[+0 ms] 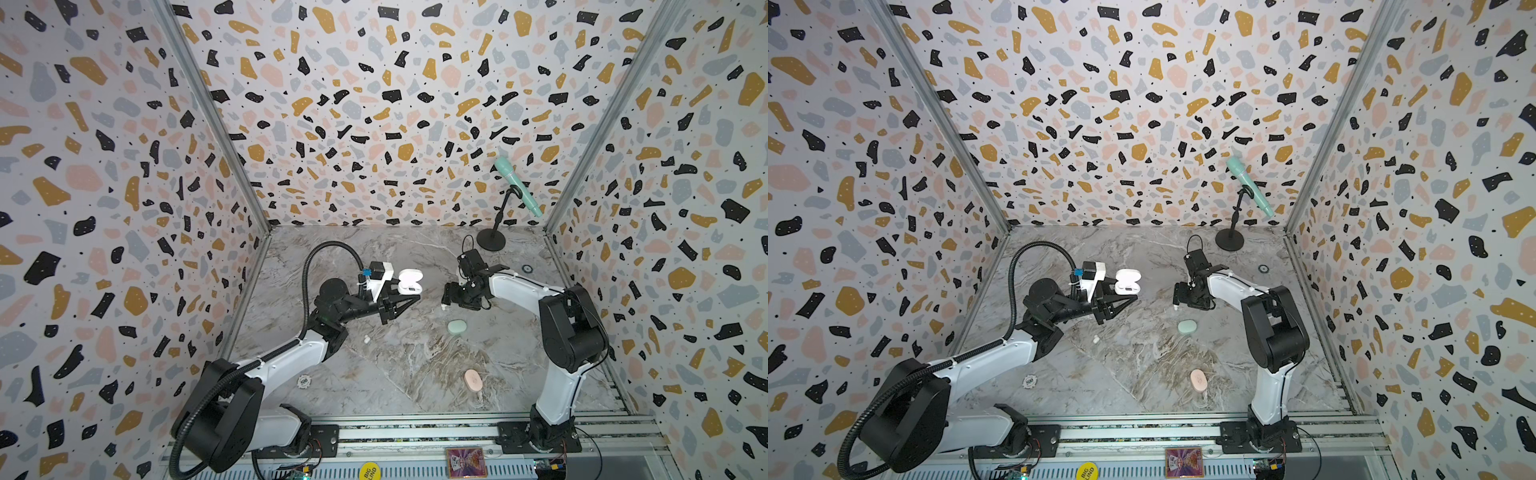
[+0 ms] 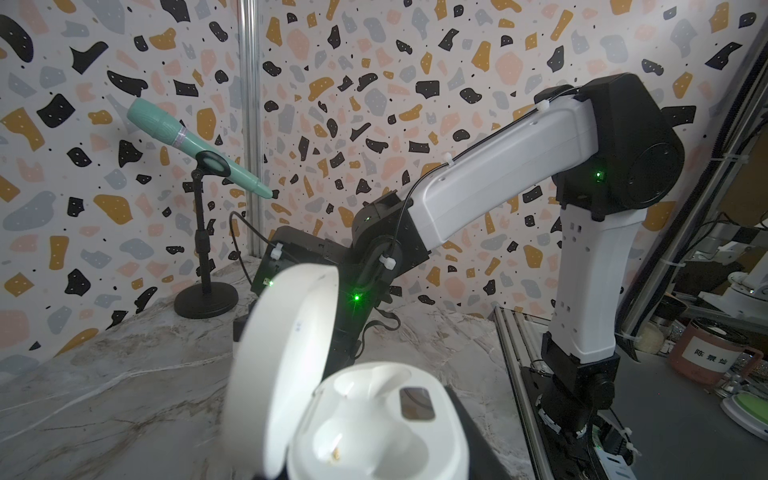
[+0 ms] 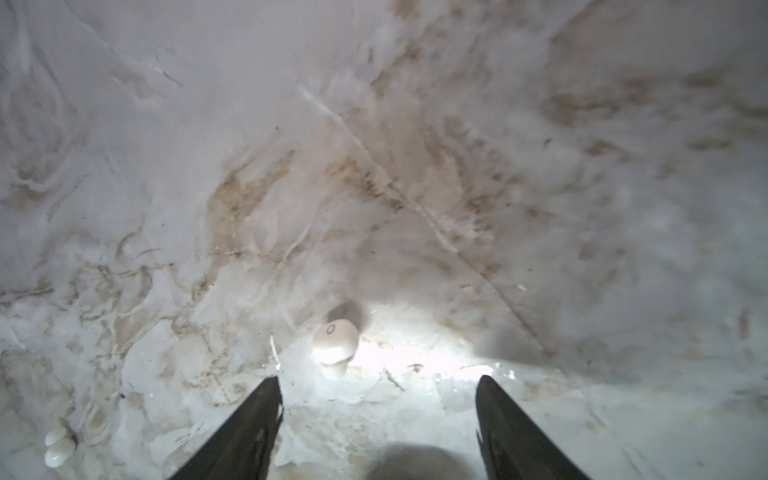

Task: Insert the wireless bluetooth earbuds into the charging case
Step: 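Close the right gripper on the white earbud and lift it, then carry the earbud with the right gripper toward the open case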

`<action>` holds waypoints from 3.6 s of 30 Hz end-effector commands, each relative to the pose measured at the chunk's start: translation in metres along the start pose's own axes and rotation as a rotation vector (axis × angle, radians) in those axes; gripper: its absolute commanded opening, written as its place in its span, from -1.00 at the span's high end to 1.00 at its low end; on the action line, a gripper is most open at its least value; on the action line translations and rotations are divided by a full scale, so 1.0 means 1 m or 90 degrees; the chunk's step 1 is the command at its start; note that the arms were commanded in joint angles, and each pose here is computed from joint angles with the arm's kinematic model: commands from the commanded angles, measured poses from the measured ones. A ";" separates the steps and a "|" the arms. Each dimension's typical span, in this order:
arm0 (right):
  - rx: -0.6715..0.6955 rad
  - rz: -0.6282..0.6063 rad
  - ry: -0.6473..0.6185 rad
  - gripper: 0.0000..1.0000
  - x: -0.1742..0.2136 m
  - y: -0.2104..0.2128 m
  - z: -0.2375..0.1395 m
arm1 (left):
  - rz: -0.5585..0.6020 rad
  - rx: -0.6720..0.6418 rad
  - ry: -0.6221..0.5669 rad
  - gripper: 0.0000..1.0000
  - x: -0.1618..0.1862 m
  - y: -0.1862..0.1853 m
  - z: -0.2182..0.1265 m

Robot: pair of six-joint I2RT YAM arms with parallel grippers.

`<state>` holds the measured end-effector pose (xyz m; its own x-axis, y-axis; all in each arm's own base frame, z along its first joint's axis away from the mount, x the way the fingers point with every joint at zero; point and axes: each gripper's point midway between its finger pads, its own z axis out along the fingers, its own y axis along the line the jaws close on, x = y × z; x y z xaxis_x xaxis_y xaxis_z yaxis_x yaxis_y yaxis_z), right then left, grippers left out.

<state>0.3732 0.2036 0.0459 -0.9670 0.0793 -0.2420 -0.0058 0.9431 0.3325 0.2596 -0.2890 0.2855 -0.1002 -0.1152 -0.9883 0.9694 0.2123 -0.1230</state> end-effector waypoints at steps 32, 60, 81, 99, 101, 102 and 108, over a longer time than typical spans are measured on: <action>0.082 -0.064 0.052 -0.11 -0.013 0.015 0.020 | 0.026 0.018 -0.029 0.37 -0.012 -0.006 -0.002; 0.096 -0.030 0.082 0.24 0.009 0.016 0.023 | 0.025 0.021 -0.037 0.37 -0.015 -0.008 -0.003; 0.138 -0.082 0.112 0.45 0.015 0.006 0.020 | 0.029 0.018 -0.035 0.37 -0.016 -0.008 -0.004; 0.132 -0.081 0.119 0.66 0.013 0.011 0.032 | 0.029 0.019 -0.034 0.37 -0.016 -0.009 -0.004; 0.135 -0.087 0.117 0.69 0.012 0.011 0.031 | 0.030 0.018 -0.035 0.37 -0.017 -0.009 -0.004; 0.137 -0.089 0.115 0.70 0.011 0.011 0.030 | 0.030 0.018 -0.035 0.37 -0.017 -0.009 -0.004; 0.120 -0.106 0.097 0.73 0.009 0.015 0.024 | 0.029 0.018 -0.035 0.37 -0.017 -0.009 -0.004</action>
<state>0.3746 0.2271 0.0245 -0.9873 -0.0918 -0.1298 -0.1092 0.9850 0.1338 0.2579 -0.2884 0.2889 -0.1046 -0.1331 -0.9856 0.9702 0.2043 -0.1306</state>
